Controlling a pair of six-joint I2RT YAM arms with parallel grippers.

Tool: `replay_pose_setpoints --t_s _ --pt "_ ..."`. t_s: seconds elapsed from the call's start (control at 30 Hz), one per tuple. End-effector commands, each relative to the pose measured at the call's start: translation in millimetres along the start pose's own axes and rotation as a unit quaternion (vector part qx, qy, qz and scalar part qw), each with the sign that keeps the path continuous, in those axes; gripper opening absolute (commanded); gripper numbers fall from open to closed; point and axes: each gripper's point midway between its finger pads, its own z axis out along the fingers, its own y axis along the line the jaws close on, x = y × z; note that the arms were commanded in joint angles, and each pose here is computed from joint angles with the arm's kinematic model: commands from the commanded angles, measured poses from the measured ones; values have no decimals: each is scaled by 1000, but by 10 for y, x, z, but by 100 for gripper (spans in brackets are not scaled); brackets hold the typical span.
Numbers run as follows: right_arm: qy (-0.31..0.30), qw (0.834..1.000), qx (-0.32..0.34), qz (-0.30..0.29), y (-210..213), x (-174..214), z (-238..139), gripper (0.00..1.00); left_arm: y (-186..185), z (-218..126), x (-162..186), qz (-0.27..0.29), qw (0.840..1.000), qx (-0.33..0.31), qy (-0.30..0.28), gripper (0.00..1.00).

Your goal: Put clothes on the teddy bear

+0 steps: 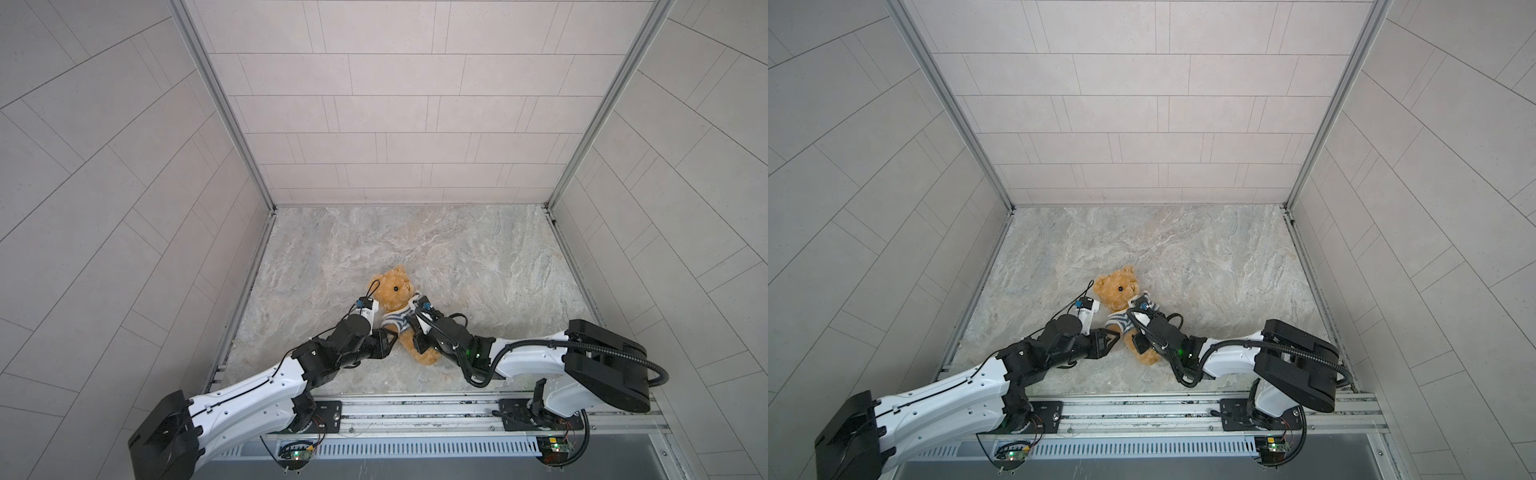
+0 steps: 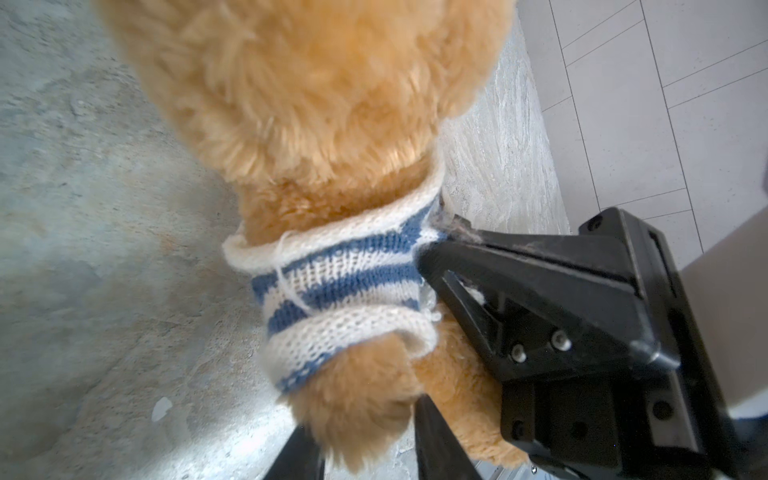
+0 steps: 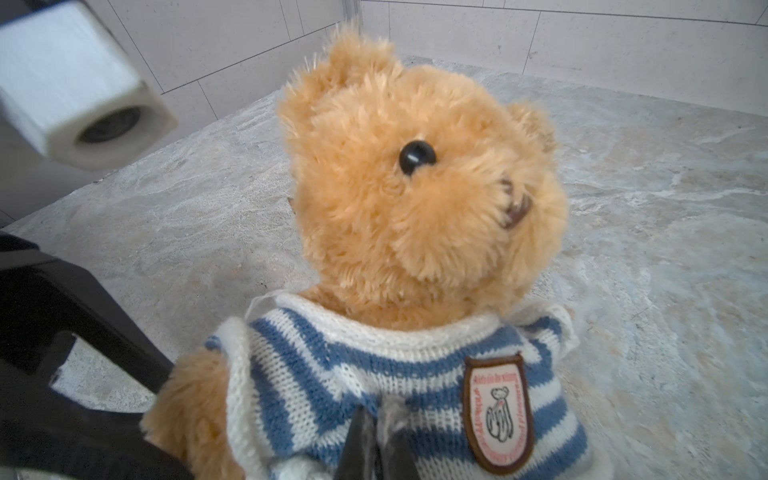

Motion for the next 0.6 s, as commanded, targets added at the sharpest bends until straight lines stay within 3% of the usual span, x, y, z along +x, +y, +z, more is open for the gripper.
replay_pose_setpoints --t_s 0.0,0.27,0.57 --pt "6 1000 1 5 31 57 -8 0 -43 -6 -113 -3 1000 -4 -22 41" --pt "1 1000 18 6 -61 63 -106 0 212 0 -19 -2 999 -43 -24 1" --pt "9 998 68 -6 -288 127 -241 0 341 -75 37 40 997 -61 -23 0"
